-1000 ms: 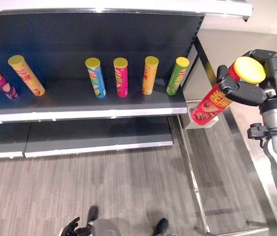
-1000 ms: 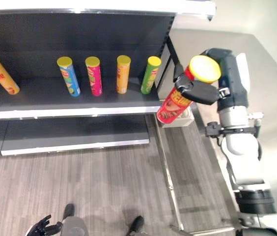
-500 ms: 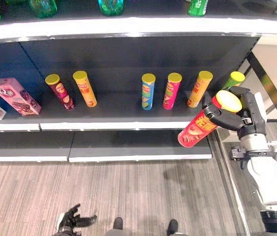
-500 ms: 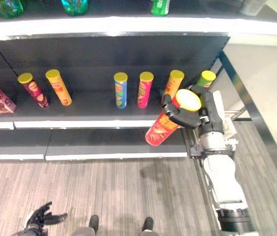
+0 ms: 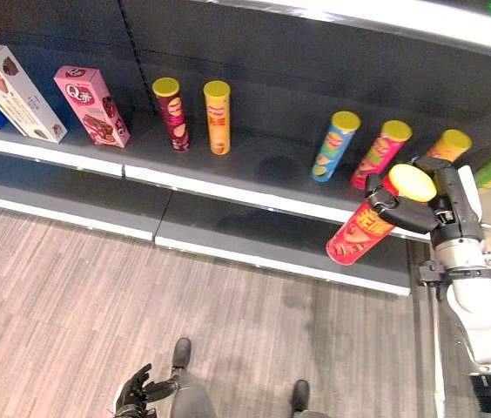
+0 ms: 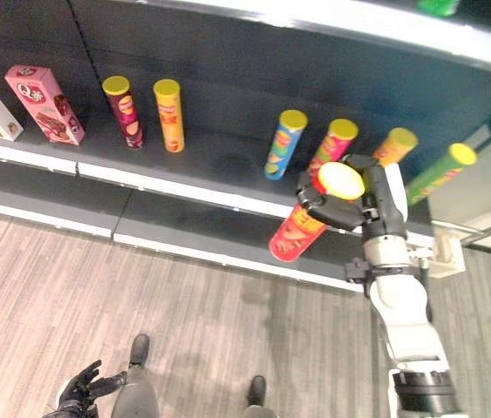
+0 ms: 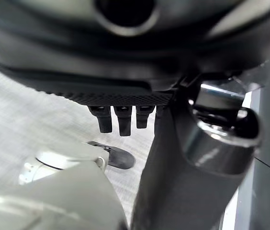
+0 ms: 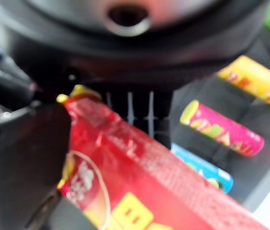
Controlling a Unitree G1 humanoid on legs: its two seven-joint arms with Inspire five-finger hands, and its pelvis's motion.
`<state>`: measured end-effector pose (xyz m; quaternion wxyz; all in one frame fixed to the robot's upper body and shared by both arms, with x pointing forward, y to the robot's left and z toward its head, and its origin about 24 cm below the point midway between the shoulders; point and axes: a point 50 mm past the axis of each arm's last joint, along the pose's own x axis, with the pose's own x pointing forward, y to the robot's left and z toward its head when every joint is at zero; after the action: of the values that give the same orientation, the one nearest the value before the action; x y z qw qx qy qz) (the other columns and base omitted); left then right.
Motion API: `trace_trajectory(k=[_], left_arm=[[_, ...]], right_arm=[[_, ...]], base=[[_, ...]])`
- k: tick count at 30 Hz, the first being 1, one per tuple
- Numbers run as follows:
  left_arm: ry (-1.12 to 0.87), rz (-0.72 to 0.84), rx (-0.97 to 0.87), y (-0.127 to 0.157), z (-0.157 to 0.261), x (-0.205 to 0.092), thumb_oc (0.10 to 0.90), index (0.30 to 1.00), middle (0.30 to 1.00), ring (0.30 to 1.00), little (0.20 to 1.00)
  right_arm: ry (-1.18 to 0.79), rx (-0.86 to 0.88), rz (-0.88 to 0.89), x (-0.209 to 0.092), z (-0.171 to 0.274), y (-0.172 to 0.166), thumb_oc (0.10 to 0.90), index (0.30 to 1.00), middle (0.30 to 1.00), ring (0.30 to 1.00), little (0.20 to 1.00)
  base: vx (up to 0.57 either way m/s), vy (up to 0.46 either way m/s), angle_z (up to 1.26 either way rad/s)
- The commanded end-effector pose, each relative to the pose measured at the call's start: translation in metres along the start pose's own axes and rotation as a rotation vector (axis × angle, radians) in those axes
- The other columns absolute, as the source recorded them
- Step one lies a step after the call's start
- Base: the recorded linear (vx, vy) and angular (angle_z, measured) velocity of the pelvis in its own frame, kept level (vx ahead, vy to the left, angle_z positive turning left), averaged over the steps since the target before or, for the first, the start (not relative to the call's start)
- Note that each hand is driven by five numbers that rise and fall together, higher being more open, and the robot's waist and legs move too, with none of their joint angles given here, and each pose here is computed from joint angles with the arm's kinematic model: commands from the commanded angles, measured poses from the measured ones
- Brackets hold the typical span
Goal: Put the goods on the table back onto the shelves and tidy them up.
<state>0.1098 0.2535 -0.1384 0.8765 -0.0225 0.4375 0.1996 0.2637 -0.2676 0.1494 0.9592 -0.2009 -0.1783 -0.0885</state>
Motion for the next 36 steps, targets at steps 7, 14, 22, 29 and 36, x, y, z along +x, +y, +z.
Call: trace_trajectory(k=[7,14,22,29,36], left_arm=[[-0.055,0.076,0.151,0.029,0.017,0.003,0.8,0.9,0.9,0.9,0.9],[0.013,0.005,0.203,0.007,-0.012,-0.005,0.8,0.9,0.9,0.9,0.9],[0.002,-0.005,0.215,0.005,-0.012,-0.006,0.8,0.9,0.9,0.9,0.9],[-0.063,-0.029,0.265,-0.002,0.004,-0.003,0.8,0.9,0.9,0.9,0.9],[-0.131,-0.058,0.292,-0.012,0.018,-0.002,0.8,0.9,0.9,0.9,0.9]], right_arm=[[-0.23,-0.157,-0.087,0.014,0.042,-0.009,0.4,0.3,0.3,0.3,0.3],[-0.201,-0.414,-0.132,-0.003,0.034,-0.021,0.4,0.3,0.3,0.3,0.3],[-0.158,-0.422,-0.21,-0.004,0.022,-0.026,0.4,0.3,0.3,0.3,0.3],[-0.147,-0.538,-0.372,0.01,0.017,-0.043,0.4,0.3,0.3,0.3,0.3],[-0.183,-0.609,-0.539,0.034,0.027,-0.059,0.4,0.3,0.3,0.3,0.3]], base=[[0.23,0.406,-0.09],[0.11,-0.168,0.74],[0.02,0.008,-0.44],[0.0,-0.017,0.04],[-0.02,-0.007,0.1]])
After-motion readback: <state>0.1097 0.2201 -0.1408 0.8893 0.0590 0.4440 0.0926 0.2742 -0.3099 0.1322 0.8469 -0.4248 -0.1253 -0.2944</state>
